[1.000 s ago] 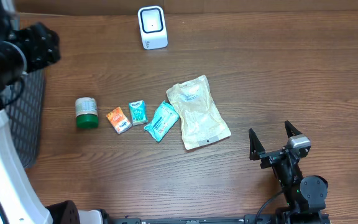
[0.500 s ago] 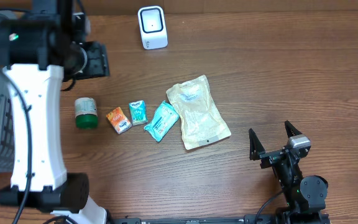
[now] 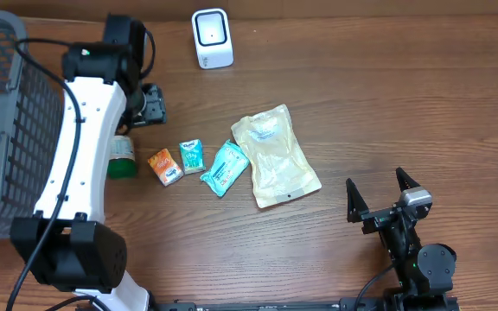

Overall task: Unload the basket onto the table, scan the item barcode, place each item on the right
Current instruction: 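Carry the jar out and set it on the table left of packs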

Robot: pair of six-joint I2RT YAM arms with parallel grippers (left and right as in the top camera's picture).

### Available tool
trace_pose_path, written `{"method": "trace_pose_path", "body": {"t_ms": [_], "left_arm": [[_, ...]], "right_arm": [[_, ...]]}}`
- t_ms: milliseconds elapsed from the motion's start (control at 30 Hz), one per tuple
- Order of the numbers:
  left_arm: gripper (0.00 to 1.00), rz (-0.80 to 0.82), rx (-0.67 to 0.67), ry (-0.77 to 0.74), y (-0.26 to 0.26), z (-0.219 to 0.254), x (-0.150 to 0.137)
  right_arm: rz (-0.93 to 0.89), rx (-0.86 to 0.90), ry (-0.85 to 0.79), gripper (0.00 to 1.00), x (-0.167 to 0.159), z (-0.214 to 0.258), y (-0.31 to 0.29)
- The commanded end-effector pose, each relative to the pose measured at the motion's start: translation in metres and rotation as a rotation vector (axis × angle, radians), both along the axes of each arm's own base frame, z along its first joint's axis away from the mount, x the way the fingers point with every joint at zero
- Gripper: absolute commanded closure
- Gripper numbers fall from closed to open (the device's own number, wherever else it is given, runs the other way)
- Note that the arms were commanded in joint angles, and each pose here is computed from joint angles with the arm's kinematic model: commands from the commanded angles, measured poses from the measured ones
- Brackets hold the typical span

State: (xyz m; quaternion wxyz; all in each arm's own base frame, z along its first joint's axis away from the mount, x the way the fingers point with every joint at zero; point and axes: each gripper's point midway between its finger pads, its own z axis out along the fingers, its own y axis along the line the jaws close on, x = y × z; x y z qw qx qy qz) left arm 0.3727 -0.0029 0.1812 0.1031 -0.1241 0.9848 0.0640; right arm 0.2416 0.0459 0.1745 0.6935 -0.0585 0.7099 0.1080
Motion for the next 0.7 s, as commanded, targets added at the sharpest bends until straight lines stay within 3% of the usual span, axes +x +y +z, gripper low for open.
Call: {"method": "trace_pose_path", "body": {"t_ms": [0,433,667], "left_arm": [[0.32,0.053,0.049,0.016,0.011,-0.02,-0.005],[0.31,0.126,0.059,0.009,0.025,-0.057,-0.004],[0.29,0.155,0.146,0.022,0.044,-0.06,-0.01]], "right_arm": [[0.004,0.004,-0.004,0.0,0.0,-0.002,0.001],[0.004,0.004,-0.004,0.0,0.0,-0.002,0.001],[0.004,0.004,-0.004,0.0,0.0,-0.002,0.001]]}}
